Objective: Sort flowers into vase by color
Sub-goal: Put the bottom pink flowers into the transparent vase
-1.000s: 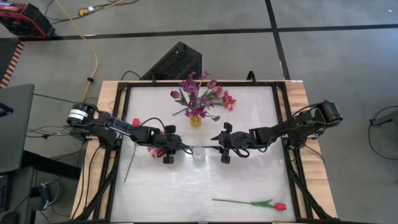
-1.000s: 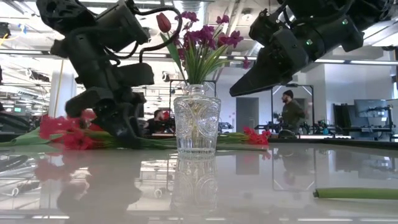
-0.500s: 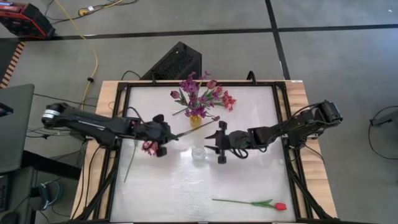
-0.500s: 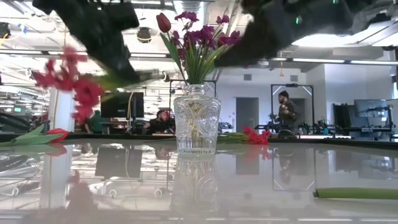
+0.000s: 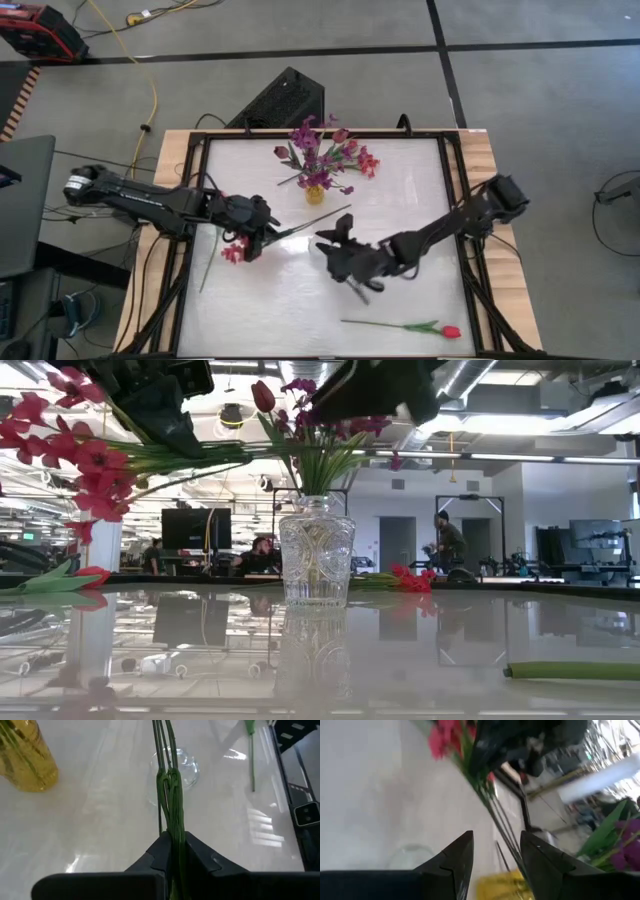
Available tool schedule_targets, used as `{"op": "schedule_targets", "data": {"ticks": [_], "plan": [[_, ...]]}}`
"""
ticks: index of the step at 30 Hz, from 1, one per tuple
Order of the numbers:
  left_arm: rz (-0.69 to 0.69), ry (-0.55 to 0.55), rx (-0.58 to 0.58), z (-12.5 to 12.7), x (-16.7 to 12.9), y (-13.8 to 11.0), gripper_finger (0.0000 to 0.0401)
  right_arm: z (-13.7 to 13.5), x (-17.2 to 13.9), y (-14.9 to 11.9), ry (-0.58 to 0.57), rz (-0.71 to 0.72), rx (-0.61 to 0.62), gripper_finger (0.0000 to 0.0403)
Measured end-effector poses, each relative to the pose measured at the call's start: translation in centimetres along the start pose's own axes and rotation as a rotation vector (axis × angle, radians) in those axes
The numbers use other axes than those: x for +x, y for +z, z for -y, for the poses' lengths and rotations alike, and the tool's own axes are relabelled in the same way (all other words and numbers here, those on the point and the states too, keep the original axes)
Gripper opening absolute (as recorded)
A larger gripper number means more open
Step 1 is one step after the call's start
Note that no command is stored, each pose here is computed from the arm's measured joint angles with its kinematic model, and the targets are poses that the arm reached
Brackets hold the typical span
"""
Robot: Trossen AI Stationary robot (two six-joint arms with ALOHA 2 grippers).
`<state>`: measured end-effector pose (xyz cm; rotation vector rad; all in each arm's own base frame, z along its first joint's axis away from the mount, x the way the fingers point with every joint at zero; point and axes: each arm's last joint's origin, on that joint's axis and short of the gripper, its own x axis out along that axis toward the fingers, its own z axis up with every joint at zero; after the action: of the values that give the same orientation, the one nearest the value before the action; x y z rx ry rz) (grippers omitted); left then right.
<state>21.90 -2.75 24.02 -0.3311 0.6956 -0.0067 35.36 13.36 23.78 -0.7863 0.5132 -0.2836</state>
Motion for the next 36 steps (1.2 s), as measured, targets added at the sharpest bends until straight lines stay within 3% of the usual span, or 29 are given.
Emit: {"op": "schedule_targets", "data": {"ticks": [10,22,26,31,36], "plan": [[-0.046,0.011,-0.006,-0.1,1.2,-0.3,0.0023,-2.8,3.7,2.6,-0.025,-0.263,-0.276,0.0187],[-0.060,-0.022,0.020,0.0,1.2,-0.4,0.0022,-2.1,6.7,1.9,-0.055,-0.378,-0.297,0.0182],[-0.059,-0.029,0.033,0.1,1.2,-0.4,0.0022,-2.0,6.7,1.8,-0.047,-0.381,-0.300,0.0135],[-0.026,-0.040,0.098,0.2,1.2,-0.1,0.0030,-2.2,6.5,1.5,0.032,-0.383,-0.283,0.0026],[0.086,-0.012,0.179,0.4,1.1,0.8,0.0066,-1.7,6.1,1.7,0.135,-0.353,-0.144,0.0032]]}}
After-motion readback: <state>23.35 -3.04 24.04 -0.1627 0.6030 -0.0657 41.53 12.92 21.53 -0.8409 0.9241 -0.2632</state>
